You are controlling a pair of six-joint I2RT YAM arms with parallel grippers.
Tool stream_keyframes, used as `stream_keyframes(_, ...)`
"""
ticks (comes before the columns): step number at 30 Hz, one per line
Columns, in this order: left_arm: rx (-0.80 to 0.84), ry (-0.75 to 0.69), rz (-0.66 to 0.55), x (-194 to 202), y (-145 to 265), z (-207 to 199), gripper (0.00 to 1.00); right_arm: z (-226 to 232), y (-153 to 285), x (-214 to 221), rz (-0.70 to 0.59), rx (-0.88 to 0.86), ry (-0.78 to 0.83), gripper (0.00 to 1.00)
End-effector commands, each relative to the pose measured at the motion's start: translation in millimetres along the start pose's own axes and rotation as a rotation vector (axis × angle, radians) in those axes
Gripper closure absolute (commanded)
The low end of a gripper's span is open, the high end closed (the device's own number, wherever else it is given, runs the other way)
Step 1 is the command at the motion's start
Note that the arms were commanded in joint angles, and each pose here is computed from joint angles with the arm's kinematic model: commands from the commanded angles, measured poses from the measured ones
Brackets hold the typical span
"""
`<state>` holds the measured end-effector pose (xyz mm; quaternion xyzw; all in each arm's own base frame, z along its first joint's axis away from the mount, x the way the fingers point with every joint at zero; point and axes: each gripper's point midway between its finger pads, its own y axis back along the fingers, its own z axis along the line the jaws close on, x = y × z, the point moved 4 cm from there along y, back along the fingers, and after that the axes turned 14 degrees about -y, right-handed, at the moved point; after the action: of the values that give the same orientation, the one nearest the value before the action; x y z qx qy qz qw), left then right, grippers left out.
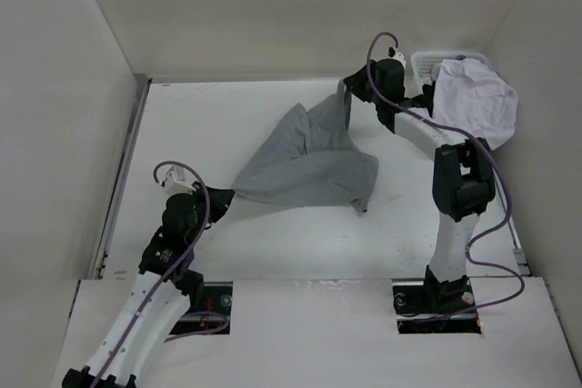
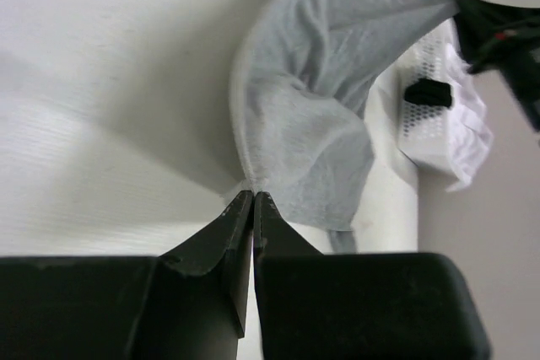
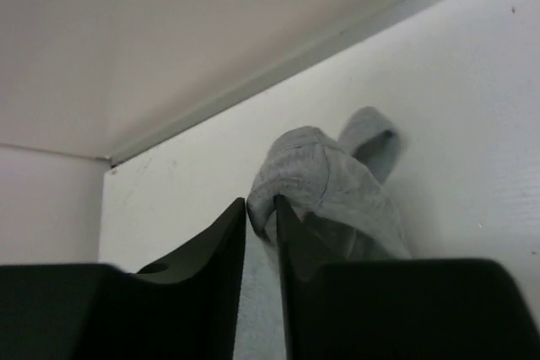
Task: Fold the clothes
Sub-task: Flatten the tank top out
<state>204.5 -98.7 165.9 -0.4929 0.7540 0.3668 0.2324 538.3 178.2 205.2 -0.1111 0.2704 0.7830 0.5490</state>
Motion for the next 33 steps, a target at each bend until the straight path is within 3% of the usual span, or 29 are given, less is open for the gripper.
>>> stream_keyframes(1, -0.061, -0.032, 0.081, 15, 7, 24, 0.98, 38, 20, -21, -0.041, -0.093, 0.069, 0.7)
stream_keyframes(4, -0.117, -0.051, 0.064, 9, 10, 37, 0.98, 36, 45, -8, -0.022, -0.086, 0.123, 0.64)
stream_keyframes(7, -0.176, -0.039, 0.037, 3, 8, 44, 0.99, -4, 86, 31, 0.031, -0.007, 0.117, 0.59)
stream_keyframes(8, -0.185, -0.027, 0.023, 0, 7, 45, 0.98, -17, 96, 40, 0.031, 0.017, 0.104, 0.62)
stream_keyframes(12, -0.112, 0.023, -0.024, -9, -2, 33, 0.98, -73, 157, 86, 0.057, 0.106, 0.077, 0.95)
stream_keyframes(14, -0.083, 0.01, -0.023, -12, -4, 26, 0.98, -94, 186, 107, 0.091, 0.162, 0.071, 0.97)
stream_keyframes(16, -0.048, -0.014, -0.032, -15, -5, 17, 0.98, -112, 215, 125, 0.109, 0.232, 0.09, 0.91)
stream_keyframes(19, 0.002, -0.035, -0.047, -17, -4, 5, 0.98, -134, 254, 138, 0.083, 0.327, 0.106, 0.6)
stream_keyframes(21, 0.023, -0.041, -0.045, -15, -7, 0, 0.98, -144, 271, 143, 0.077, 0.374, 0.089, 0.5)
stream_keyframes(24, 0.054, -0.043, -0.031, -10, -12, -6, 0.98, -155, 282, 155, 0.116, 0.415, 0.071, 0.49)
stream_keyframes(33, 0.139, -0.065, -0.024, -6, -14, -27, 0.97, -170, 280, 179, 0.188, 0.473, 0.07, 0.59)
